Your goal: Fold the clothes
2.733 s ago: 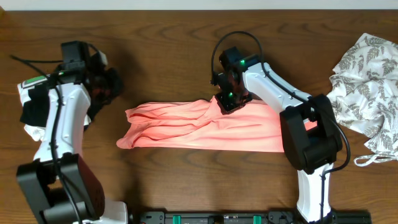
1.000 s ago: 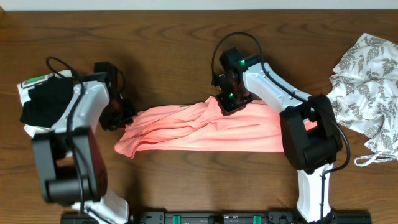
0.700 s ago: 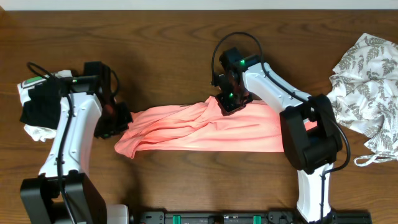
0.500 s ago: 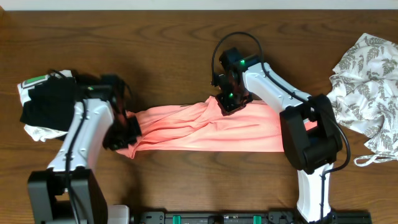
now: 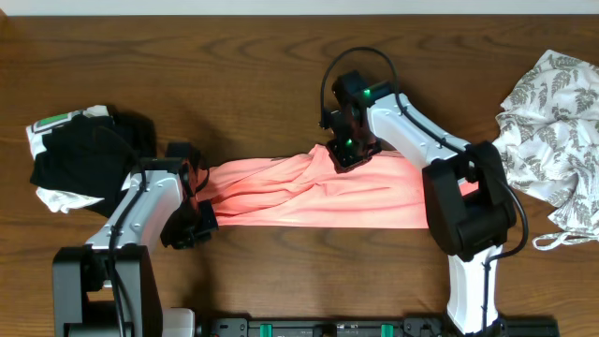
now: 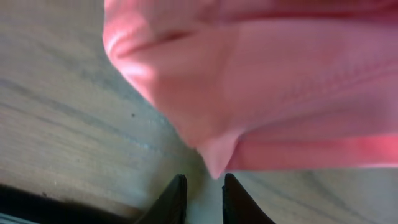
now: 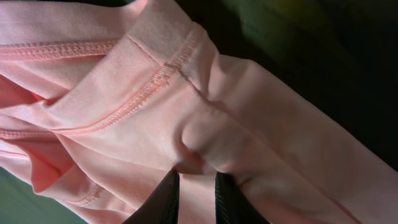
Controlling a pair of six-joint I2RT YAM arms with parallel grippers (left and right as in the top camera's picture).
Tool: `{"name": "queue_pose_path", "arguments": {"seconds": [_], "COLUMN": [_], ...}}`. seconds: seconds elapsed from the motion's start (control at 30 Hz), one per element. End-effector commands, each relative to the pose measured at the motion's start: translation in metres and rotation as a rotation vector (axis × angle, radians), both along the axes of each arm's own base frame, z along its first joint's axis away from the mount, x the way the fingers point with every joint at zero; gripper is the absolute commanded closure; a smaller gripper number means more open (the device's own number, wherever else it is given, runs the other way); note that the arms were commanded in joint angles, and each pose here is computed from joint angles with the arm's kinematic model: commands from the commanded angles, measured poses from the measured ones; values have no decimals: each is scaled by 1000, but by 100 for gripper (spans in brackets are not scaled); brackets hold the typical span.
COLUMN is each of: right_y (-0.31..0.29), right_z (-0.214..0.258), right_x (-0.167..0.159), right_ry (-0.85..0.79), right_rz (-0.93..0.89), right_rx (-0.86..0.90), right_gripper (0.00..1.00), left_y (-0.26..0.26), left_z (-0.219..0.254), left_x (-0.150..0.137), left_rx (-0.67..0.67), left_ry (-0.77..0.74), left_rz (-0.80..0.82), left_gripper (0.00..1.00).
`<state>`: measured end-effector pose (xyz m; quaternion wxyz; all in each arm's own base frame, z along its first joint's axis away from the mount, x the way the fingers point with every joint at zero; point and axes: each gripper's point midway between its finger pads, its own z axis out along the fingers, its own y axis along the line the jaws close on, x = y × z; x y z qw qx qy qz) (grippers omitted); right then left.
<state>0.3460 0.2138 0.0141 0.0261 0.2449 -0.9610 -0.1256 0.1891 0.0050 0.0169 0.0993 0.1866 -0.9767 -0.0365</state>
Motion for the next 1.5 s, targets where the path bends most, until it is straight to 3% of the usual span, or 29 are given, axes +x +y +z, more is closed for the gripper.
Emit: {"name": "queue_pose_path", "arguments": {"seconds": [0.0,0.53,0.57,0.63,0.67,1.03,1.47], "right_y": [-5,-6,-6,-6,-6,-6,-6], "right_z": [-8,-8,-8,-8,-8,-8,-8], "right_x": [-1,-1,-1,-1,-1,-1,0], "right_ry": [25,26,26,26,26,26,25], "right_rz": [-26,-27,-28,-28,-28,-28,-29], "right_rx": [-11,-11,-11,-11,-11,-11,-11], "right_gripper": [81,81,81,81,81,81,81], "left_y": [3,11,11,11,11,11,17], "left_z": [-2,-4,-4,-4,-4,-9,8], "left_x": [4,10,10,10,10,16,58], "left_rx": [21,68,68,68,68,68,108], "left_ry": [-16,-43,-43,-43,-44,-77,-251], "left_rz": [3,-6,-6,-5,-5,-4,29], "left_gripper": [78,74,75,92,94,94,94]}}
